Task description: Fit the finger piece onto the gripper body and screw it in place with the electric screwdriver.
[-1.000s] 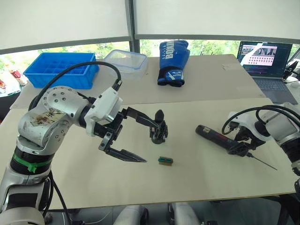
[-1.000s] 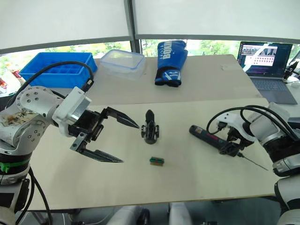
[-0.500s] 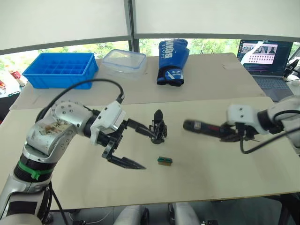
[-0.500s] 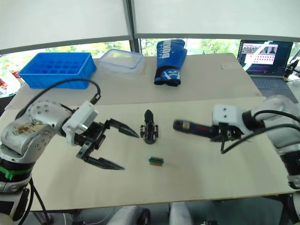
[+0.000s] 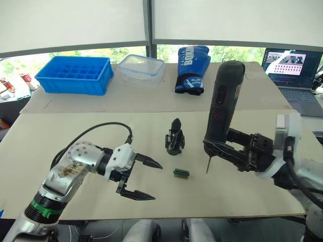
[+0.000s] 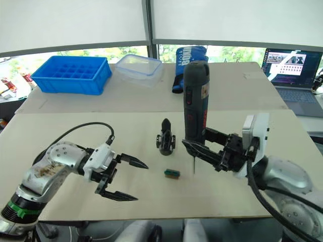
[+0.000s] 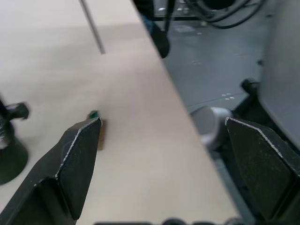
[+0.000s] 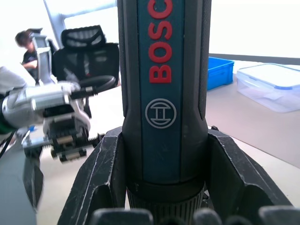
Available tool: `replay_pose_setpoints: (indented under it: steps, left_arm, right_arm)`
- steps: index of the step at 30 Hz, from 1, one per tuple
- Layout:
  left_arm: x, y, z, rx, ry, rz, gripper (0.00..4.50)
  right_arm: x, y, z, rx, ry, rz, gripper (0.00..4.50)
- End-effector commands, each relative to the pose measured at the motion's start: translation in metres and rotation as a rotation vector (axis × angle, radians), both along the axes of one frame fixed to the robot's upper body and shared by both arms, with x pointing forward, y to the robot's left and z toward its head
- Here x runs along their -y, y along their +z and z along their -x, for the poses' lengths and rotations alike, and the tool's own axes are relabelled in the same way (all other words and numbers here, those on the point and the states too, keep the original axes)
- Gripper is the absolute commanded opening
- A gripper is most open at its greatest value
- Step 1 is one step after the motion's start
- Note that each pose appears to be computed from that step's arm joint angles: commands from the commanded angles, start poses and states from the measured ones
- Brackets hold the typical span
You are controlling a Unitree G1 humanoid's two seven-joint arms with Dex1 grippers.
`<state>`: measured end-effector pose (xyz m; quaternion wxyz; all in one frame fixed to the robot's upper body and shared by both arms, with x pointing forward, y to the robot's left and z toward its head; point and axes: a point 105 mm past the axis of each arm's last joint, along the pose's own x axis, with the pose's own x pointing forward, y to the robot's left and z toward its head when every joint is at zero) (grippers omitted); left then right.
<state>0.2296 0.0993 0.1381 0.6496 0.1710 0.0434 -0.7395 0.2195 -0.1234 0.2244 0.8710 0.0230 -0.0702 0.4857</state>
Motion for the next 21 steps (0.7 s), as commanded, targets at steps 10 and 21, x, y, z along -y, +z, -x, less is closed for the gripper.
replay_pose_setpoints:
  steps: [10,21]
  left_arm:
    - [0.001,-0.033,-0.019,0.117,0.082,0.011,4.50]
    - [0.011,-0.041,-0.026,0.125,0.051,-0.004,4.50]
  right_arm:
    - [-0.034,-0.008,-0.003,0.174,0.087,0.008,1.91]
    - [-0.040,-0.009,-0.006,0.214,0.108,-0.022,1.91]
